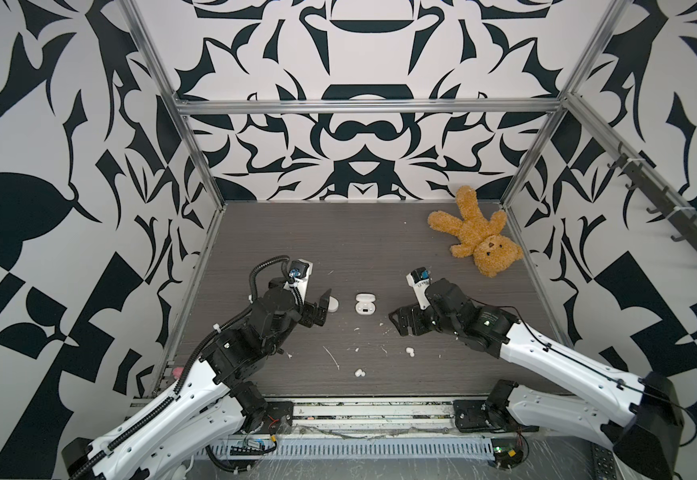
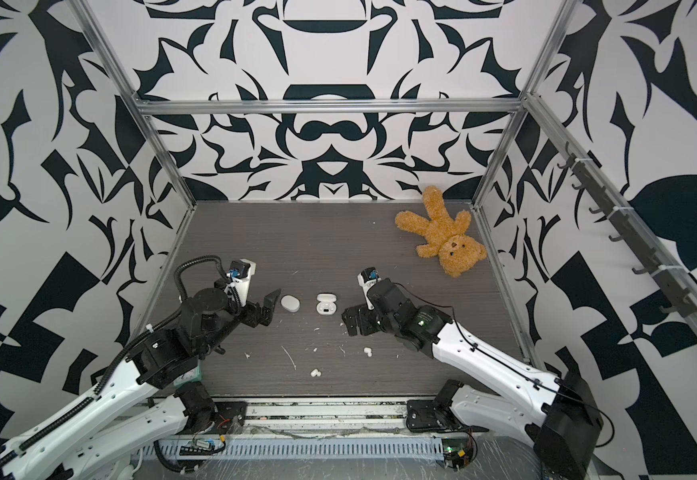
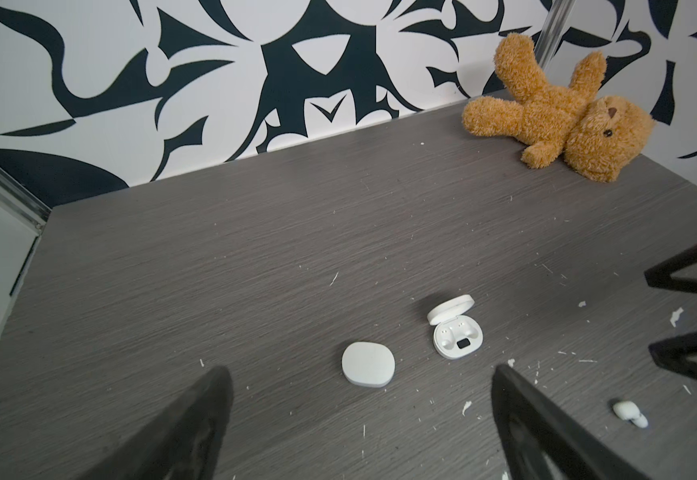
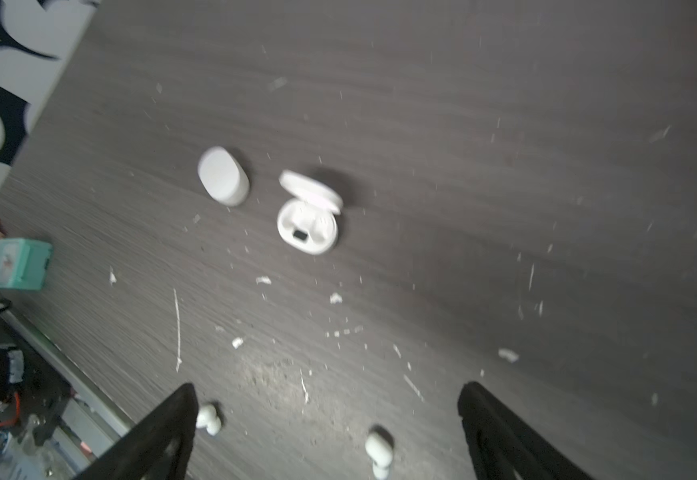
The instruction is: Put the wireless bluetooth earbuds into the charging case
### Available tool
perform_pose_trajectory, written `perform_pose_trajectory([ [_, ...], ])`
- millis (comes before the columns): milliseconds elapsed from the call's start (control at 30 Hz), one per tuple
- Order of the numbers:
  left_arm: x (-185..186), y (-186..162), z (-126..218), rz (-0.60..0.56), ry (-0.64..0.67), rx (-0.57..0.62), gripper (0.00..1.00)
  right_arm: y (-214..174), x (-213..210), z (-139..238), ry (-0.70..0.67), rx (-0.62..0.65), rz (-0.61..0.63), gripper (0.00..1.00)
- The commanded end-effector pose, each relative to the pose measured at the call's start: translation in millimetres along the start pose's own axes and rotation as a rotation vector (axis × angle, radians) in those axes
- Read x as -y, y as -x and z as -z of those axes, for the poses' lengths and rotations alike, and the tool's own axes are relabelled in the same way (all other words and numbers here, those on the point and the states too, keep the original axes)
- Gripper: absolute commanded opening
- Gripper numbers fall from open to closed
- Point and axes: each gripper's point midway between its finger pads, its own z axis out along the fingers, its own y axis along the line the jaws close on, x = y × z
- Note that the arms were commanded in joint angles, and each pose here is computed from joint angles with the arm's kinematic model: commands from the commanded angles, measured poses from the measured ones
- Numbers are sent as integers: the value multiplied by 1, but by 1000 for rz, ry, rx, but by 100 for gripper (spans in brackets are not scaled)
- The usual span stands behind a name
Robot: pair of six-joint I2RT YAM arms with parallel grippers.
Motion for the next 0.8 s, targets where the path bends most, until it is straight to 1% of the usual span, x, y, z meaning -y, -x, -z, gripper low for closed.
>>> perform_pose_trajectory([
  [0,0,-8,0,16,-5,-18,99,-46,12,-10,-10,-146,-156,100],
  [133,0,-9,0,14,-8,-10,99,-67,26,-13,-32,-157,-199,100],
  [233,1,-9,0,14,-16,-7,99,-80,34,-15,-62,-192,-217,100],
  [467,2,-11,-1,7,-17,-12,99,-96,40,-21,-77,-237,-259,99],
  [600,2,-12,-3,2,-16,-18,99,-100,33,-27,-49,-267,-297,95],
  [700,4,-11,-4,1,-23,-18,99,-96,23,-32,9,-260,-312,88],
  [767,5,-12,-5,-1,-26,-23,99,-95,20,-34,17,-260,-311,83],
])
